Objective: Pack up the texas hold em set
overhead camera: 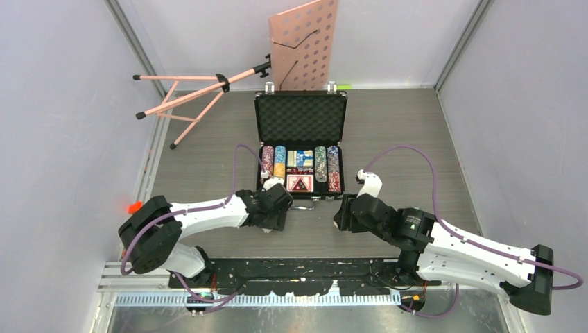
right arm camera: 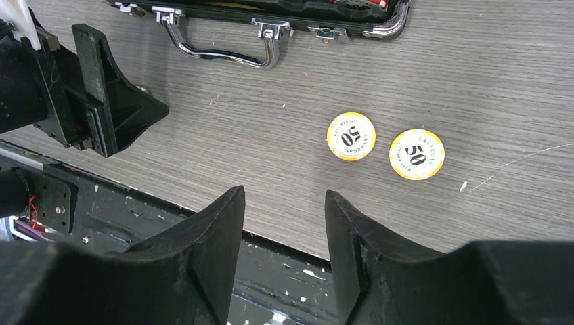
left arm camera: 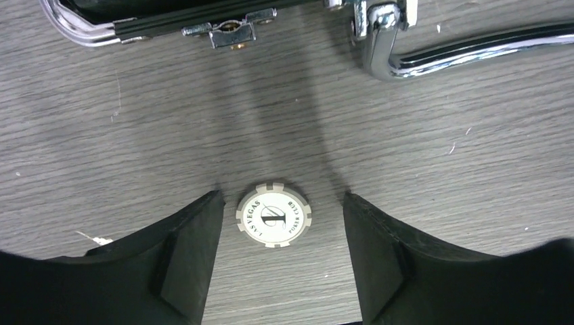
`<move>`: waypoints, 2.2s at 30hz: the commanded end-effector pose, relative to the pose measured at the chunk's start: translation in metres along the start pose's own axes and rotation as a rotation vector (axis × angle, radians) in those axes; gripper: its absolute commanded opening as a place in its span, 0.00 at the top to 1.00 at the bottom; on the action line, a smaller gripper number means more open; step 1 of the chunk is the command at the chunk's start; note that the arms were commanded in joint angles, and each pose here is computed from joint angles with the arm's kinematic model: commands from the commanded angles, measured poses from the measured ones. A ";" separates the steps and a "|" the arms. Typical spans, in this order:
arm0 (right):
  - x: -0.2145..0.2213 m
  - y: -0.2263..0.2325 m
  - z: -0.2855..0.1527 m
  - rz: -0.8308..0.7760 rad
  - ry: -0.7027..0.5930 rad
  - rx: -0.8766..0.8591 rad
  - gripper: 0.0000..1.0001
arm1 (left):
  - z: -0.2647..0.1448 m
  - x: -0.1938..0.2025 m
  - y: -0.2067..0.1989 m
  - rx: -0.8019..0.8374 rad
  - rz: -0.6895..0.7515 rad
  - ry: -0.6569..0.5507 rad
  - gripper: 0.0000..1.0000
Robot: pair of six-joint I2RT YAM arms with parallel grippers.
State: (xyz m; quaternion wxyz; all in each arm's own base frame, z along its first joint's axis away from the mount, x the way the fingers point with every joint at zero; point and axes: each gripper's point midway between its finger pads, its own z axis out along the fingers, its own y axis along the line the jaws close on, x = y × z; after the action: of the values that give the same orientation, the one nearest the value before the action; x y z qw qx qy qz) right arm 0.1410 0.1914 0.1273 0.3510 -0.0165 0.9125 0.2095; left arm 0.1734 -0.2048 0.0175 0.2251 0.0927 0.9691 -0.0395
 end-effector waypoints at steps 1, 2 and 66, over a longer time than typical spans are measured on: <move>-0.004 0.004 0.000 0.023 -0.010 -0.008 0.47 | -0.007 0.029 0.024 -0.067 0.026 0.103 0.29; -0.003 0.004 0.000 0.022 -0.010 -0.009 0.47 | -0.010 0.029 0.027 -0.073 0.034 0.102 0.29; 0.022 0.020 0.024 0.109 0.157 -0.058 0.45 | -0.023 0.008 -0.048 0.396 0.189 0.022 0.64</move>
State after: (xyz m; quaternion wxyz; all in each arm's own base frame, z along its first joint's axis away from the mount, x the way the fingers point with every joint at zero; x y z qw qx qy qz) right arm 0.1296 0.2046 0.0959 0.2713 -0.0069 0.9397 0.2081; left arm 0.1553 -0.2143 0.0208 0.1920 0.2024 0.9536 -0.1130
